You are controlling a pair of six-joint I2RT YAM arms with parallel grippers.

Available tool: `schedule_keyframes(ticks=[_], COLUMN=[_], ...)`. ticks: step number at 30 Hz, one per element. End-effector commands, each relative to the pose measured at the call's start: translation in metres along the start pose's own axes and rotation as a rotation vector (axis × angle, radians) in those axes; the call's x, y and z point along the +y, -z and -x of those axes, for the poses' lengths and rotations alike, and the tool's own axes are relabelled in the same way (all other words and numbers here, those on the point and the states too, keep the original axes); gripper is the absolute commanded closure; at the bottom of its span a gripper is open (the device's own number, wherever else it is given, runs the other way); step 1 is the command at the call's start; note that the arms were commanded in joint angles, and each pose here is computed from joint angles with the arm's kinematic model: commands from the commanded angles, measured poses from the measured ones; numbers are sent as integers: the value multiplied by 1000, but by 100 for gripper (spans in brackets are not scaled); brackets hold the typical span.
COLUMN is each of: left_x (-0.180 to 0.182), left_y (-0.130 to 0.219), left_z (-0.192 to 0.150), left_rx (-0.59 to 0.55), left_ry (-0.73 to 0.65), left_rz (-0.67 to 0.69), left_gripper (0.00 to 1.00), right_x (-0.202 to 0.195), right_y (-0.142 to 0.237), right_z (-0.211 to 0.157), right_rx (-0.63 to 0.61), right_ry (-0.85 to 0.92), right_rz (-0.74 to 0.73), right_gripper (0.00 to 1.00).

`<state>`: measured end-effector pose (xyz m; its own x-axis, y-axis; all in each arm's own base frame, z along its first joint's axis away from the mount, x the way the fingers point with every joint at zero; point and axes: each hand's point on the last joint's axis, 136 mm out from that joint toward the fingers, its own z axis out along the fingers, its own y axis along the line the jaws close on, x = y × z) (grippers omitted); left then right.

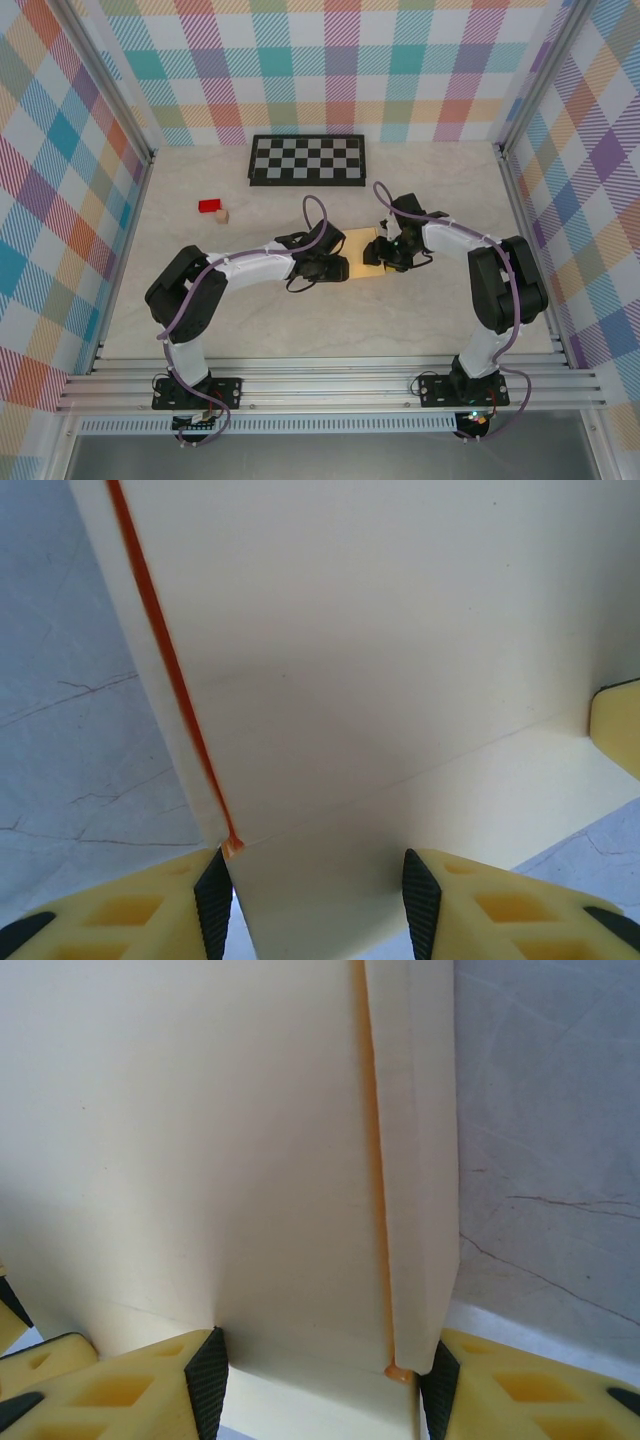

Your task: Fold the paper box

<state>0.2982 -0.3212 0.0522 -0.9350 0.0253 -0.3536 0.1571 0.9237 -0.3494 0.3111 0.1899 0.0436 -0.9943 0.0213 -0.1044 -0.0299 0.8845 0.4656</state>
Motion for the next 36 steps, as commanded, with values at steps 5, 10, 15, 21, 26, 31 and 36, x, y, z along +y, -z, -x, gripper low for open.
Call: schedule_keyframes(ticks=[5,10,15,21,26,31,36], left_x=[-1,6,10,11,11,9,6], left_y=[-6,-12,-13,-12,-10,-6,-1], left_z=[5,4,6,9,13,16,21], left_rx=[-40,-37,-41,-48,-51,-55,-69], left_ry=[-80,-92,-103,-117,-120,-116,-117], left_rz=[6,33,46,46,47,40,29], left_gripper=[51,53,53,53,53,53,52], right_x=[-7,-14,-21,-30,-30,-24,-20], right_y=[-6,-5,-3,0,7,22,38], right_z=[-2,-2,-1,2,8,17,31], right_rx=[22,28,29,32,22,-17,-66], right_ry=[47,57,72,83,95,102,136], right_rz=[-45,-83,-134,-195,-226,-238,-271], right_gripper=[46,48,47,45,45,42,39])
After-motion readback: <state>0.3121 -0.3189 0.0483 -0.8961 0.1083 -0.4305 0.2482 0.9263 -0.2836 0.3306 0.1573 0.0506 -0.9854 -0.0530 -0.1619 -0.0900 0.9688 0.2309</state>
